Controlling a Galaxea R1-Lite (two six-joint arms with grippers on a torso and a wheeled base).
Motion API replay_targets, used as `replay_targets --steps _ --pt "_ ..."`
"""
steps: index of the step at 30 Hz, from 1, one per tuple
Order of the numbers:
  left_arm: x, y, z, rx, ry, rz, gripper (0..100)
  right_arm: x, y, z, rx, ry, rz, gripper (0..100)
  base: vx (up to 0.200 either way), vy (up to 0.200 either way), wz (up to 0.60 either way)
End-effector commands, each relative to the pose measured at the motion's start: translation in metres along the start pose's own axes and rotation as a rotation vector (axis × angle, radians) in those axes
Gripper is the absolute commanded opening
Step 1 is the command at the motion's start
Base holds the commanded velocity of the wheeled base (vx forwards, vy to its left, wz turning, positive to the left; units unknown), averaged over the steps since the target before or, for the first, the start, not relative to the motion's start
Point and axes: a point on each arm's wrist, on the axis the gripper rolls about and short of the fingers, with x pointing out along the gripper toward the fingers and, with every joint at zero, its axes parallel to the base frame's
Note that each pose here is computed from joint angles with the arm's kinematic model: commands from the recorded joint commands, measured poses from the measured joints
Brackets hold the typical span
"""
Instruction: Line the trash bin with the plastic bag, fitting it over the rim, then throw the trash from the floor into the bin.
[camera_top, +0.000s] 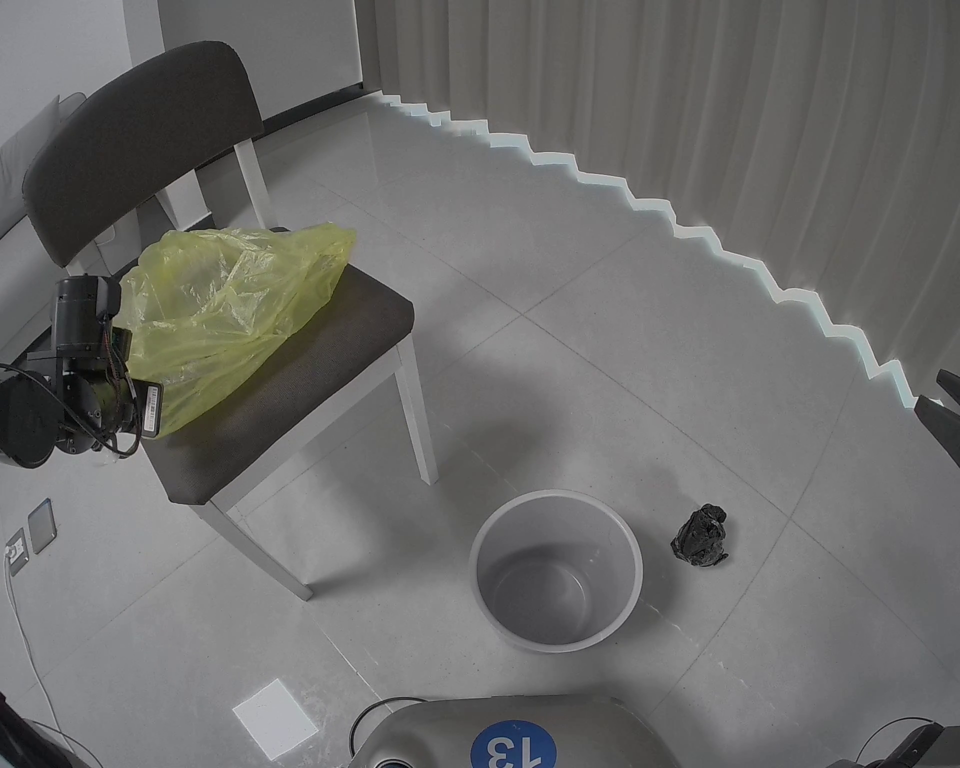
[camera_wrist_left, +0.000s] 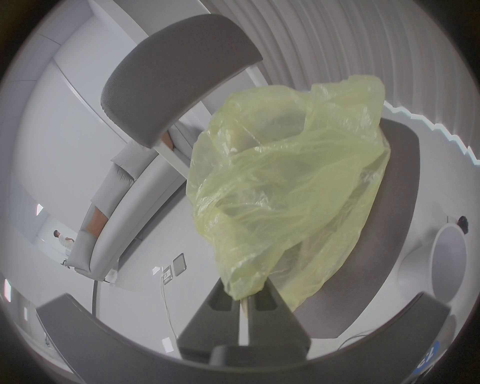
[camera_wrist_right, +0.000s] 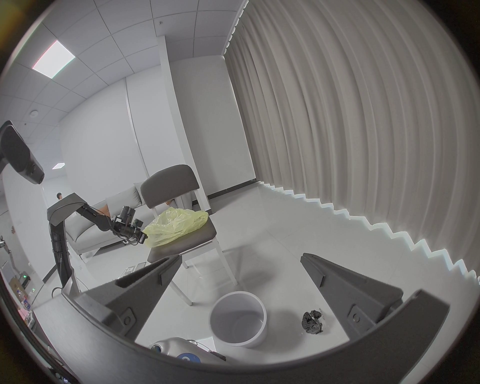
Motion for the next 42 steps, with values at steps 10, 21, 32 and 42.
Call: replay_targets --steps 10,21,32,42 --pt "-0.116 0.039 0.055 0.063 -0.464 -0.133 0 -0.021 0.007 0.005 -0.017 -0.068 0.010 100 0.000 0.000 0.00" --pt "-0.191 0.027 0.091 0.189 -0.721 -0.304 0 -0.032 0.009 0.038 -0.015 -0.097 -0.133 100 0.000 0.000 0.00" --pt "-0.250 0.004 0.115 0.327 -0.802 -0.600 0 -0.025 0.009 0.052 -0.031 -0.025 -0.125 100 0.000 0.000 0.00" --pt "-0.260 -0.021 0.112 0.405 -0.850 -0.756 0 -0.002 0.004 0.056 -0.057 0.031 -0.088 100 0.000 0.000 0.00"
